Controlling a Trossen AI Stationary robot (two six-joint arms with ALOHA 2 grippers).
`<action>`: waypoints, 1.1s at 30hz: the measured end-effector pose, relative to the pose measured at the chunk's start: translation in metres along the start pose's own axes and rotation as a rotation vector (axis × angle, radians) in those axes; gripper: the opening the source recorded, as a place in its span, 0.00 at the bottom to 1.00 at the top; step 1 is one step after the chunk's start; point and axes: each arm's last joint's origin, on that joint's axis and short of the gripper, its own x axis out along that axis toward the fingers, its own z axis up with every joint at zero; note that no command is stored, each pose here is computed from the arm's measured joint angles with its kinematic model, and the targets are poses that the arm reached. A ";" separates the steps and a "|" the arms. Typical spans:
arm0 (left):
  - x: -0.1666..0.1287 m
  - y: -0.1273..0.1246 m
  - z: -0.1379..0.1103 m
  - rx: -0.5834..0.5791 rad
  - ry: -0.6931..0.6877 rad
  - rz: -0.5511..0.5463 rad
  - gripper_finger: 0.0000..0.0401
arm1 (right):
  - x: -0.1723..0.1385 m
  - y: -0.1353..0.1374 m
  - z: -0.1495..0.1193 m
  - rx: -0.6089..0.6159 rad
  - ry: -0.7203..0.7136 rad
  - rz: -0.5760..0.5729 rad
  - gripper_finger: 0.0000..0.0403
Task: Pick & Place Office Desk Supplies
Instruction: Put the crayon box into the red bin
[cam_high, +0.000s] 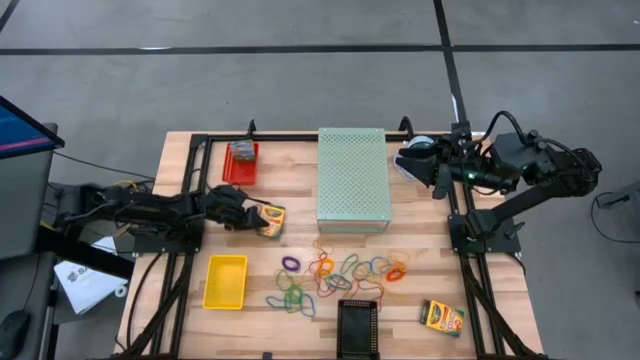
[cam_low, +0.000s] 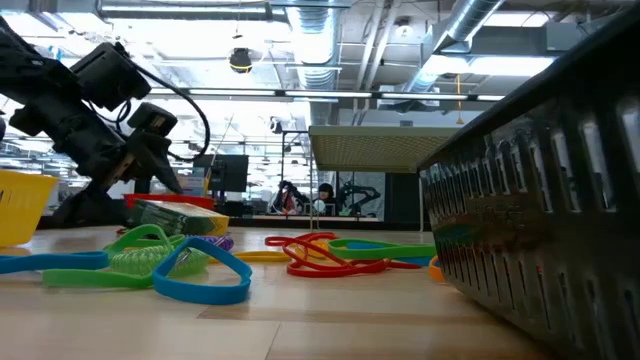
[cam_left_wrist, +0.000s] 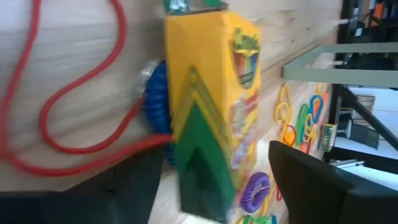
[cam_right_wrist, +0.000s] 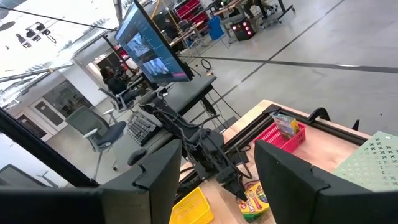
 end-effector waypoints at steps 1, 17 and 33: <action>0.001 0.000 0.000 -0.001 0.003 0.003 0.67 | 0.000 0.000 0.000 0.000 0.000 0.000 0.50; 0.002 -0.017 0.004 0.064 0.016 -0.195 0.08 | 0.000 0.000 0.000 -0.001 0.001 0.000 0.50; -0.014 -0.052 0.013 0.129 -0.164 -0.559 0.07 | 0.000 0.000 0.000 -0.001 0.001 0.000 0.50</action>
